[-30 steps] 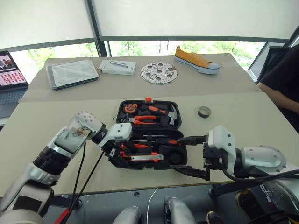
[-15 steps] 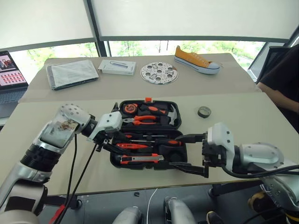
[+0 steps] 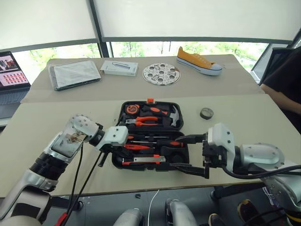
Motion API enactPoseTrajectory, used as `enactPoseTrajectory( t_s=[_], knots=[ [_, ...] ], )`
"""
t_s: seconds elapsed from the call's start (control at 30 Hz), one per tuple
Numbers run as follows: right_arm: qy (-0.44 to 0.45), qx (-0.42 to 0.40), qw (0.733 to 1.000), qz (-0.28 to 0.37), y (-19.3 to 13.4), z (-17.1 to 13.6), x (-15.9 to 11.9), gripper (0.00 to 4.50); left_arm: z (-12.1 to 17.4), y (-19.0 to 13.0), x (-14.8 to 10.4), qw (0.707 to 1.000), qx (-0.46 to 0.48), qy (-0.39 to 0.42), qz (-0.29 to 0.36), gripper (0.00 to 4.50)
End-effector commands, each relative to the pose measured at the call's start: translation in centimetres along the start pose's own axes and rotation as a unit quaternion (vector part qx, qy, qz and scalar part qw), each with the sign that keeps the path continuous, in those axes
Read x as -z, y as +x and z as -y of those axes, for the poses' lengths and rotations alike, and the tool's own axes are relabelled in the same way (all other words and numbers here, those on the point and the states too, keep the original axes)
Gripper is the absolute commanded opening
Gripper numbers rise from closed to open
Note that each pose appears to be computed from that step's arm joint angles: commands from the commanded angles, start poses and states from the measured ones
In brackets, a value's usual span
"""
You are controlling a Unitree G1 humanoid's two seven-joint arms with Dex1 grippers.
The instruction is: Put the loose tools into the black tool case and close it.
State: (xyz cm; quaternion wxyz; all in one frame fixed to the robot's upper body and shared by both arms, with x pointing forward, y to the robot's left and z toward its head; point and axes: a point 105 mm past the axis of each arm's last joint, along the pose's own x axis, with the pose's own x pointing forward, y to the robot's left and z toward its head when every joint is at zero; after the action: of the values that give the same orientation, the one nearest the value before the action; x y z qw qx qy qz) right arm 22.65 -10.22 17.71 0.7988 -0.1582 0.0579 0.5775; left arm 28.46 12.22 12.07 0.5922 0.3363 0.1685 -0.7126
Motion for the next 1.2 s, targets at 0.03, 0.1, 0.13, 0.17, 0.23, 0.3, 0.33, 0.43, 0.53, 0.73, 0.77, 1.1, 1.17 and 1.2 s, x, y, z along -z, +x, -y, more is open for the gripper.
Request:
enactPoseTrajectory(
  t_s=[0.03,0.1,0.13,0.17,0.23,0.3,0.33,0.43,0.53,0.73,0.77,1.1,1.17,1.2],
  knots=[
    [-0.014,0.002,1.0,0.01,-0.3,-0.3,-0.9,4.5,0.1,0.7,2.6,0.999,-0.012,-0.006,-0.047,0.05],
    [-0.013,0.002,1.0,0.009,-0.4,-0.3,-0.9,4.5,0.3,0.9,3.1,0.998,-0.007,0.001,-0.055,0.05],
    [-0.013,0.002,1.0,0.009,-0.4,-0.3,-0.9,4.5,0.4,1.0,3.1,0.999,-0.005,0.001,-0.052,0.05],
    [-0.012,0.002,1.0,0.009,-0.4,-0.3,-0.8,4.5,0.1,0.6,2.4,0.999,-0.012,-0.007,-0.031,0.05],
    [-0.012,0.001,1.0,0.008,-0.4,-0.4,-0.8,4.5,-0.5,-0.2,1.1,1.0,-0.023,-0.019,0.006,0.05],
    [-0.011,0.001,1.0,0.007,-0.5,-0.4,-0.7,4.5,-1.1,-1.1,-0.3,0.998,-0.031,-0.031,0.043,0.05],
    [-0.011,0.0,1.0,0.007,-0.5,-0.4,-0.7,4.5,-1.4,-1.6,-0.9,0.997,-0.036,-0.036,0.057,0.05],
    [-0.011,0.0,1.0,0.006,-0.5,-0.4,-0.6,4.5,-1.9,-2.1,-1.2,0.997,-0.047,-0.033,0.058,0.05],
    [-0.011,-0.001,1.0,0.006,-0.5,-0.4,-0.6,4.5,-1.6,-1.6,-0.3,0.999,-0.035,-0.024,0.03,0.05],
    [-0.01,0.0,1.0,0.005,-0.5,-0.4,-0.6,4.5,-0.3,-0.1,0.7,1.0,-0.008,-0.022,0.015,0.05],
    [-0.009,0.001,1.0,0.004,-0.5,-0.3,-0.5,4.5,0.0,0.1,0.7,1.0,-0.003,-0.021,0.015,0.05],
    [-0.005,0.004,1.0,0.002,-0.5,-0.2,-0.4,4.5,-1.1,-0.5,-0.7,0.999,-0.027,-0.016,0.037,0.05],
    [-0.004,0.004,1.0,0.002,-0.5,-0.2,-0.4,4.5,-1.4,-1.2,-1.7,0.998,-0.031,-0.013,0.052,0.05],
    [-0.004,0.004,1.0,0.002,-0.5,-0.2,-0.4,4.5,-1.5,-1.5,-2.3,0.998,-0.032,-0.014,0.061,0.05]
  ],
)
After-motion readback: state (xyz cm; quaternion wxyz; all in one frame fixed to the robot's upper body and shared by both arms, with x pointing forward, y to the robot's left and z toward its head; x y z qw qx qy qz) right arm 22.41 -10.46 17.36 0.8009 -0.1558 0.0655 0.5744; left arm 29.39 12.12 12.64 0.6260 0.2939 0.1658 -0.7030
